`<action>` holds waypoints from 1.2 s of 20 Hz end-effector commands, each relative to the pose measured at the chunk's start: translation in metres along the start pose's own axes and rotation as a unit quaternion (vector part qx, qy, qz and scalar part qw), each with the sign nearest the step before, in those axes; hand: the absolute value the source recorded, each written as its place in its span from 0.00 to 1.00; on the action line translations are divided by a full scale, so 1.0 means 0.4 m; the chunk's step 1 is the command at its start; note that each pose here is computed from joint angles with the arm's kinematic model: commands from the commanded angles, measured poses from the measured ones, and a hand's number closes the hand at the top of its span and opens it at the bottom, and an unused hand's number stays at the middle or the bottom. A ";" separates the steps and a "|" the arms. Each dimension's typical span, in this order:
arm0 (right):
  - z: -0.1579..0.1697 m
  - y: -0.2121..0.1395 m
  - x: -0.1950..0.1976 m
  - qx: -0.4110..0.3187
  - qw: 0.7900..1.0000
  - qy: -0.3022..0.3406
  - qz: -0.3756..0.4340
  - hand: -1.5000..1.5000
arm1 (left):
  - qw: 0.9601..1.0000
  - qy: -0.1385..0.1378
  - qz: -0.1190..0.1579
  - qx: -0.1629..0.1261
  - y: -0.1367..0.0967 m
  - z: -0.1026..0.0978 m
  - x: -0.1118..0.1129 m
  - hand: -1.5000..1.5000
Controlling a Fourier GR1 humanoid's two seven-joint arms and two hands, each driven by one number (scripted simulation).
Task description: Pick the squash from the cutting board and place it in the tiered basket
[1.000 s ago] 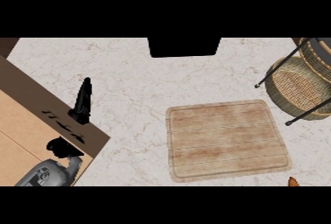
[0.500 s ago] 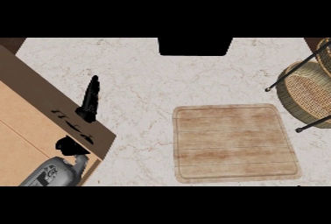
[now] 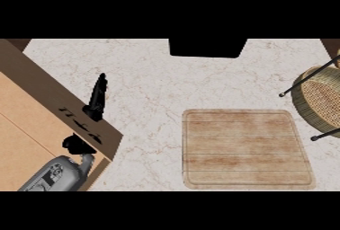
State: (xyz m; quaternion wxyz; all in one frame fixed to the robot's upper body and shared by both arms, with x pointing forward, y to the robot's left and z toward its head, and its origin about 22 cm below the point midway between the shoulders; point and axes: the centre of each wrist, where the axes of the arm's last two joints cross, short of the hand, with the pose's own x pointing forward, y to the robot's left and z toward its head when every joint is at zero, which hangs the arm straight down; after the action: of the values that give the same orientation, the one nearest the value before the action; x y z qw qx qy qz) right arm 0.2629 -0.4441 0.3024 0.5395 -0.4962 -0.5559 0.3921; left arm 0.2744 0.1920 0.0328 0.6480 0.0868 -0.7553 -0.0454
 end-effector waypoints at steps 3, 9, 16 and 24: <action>-0.037 0.094 -0.038 0.039 0.991 0.043 -0.123 0.00 | 1.000 0.022 0.005 -0.018 -0.003 0.019 -0.006 0.50; -0.094 0.080 -0.052 0.033 0.975 0.027 -0.220 0.00 | 1.000 0.015 0.005 -0.010 -0.007 -0.018 -0.017 0.50; -0.067 -0.019 -0.195 -0.074 0.937 0.112 -0.323 0.00 | 1.000 0.023 0.005 -0.009 0.032 -0.008 -0.027 0.50; 0.098 -0.036 -0.435 -0.095 0.882 0.183 -0.425 0.00 | 1.000 0.023 0.000 -0.003 0.049 0.000 0.001 0.50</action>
State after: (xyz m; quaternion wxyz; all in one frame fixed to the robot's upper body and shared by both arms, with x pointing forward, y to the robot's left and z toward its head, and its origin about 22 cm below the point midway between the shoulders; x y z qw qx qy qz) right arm 0.2436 -0.5795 0.2880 0.6868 -0.3512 -0.6358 0.0266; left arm 0.2704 0.1988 0.0271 0.6552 0.0970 -0.7484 -0.0346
